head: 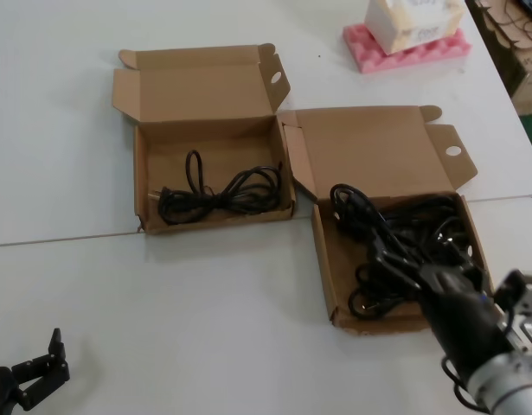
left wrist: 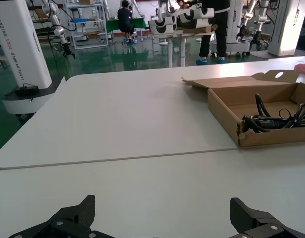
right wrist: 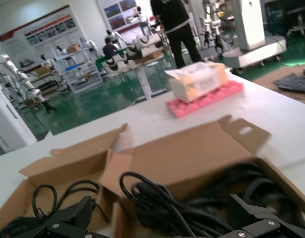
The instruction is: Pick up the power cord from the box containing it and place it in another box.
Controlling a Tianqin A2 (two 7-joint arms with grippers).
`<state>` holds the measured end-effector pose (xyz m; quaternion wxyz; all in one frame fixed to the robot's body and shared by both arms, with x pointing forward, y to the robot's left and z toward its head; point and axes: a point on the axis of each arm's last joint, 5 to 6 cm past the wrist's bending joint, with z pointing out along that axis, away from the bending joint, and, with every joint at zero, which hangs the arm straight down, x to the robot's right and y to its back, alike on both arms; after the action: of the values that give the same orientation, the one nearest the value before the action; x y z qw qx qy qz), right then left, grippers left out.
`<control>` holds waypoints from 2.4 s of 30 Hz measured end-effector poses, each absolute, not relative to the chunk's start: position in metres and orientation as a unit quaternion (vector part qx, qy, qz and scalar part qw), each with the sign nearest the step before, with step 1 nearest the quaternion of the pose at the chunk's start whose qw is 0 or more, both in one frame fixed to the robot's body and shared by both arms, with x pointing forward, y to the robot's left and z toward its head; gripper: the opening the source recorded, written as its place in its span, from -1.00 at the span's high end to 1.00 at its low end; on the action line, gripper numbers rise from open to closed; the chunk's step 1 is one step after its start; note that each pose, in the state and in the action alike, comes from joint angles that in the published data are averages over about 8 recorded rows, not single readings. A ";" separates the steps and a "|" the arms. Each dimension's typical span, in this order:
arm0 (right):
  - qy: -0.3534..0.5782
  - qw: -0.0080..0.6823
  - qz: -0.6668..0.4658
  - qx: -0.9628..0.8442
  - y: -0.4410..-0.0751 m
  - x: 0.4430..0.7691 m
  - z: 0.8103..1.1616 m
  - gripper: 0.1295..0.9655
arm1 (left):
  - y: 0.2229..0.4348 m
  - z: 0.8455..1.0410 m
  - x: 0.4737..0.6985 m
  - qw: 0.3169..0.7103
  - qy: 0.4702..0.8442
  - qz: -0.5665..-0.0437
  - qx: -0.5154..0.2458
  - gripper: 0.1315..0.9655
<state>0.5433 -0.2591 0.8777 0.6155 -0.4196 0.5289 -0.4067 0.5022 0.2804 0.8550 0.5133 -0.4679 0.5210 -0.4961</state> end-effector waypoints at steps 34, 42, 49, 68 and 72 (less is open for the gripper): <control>0.563 0.602 -0.394 -0.407 -0.275 0.516 0.860 -1.00 | 0.280 0.855 0.502 0.513 0.521 -0.496 -0.468 -1.00; 0.563 0.602 -0.394 -0.407 -0.275 0.516 0.860 -1.00 | 0.280 0.855 0.502 0.513 0.521 -0.496 -0.468 -1.00; 0.563 0.602 -0.394 -0.407 -0.275 0.516 0.860 -1.00 | 0.280 0.855 0.502 0.513 0.521 -0.496 -0.468 -1.00; 0.563 0.602 -0.394 -0.407 -0.275 0.516 0.860 -1.00 | 0.280 0.855 0.502 0.513 0.521 -0.496 -0.468 -1.00; 0.563 0.602 -0.394 -0.407 -0.275 0.516 0.860 -1.00 | 0.280 0.855 0.502 0.513 0.521 -0.496 -0.468 -1.00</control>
<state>0.5161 -0.2755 0.8598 0.6021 -0.4074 0.5627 -0.3936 0.5022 0.2804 0.8550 0.5133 -0.4679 0.5210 -0.4961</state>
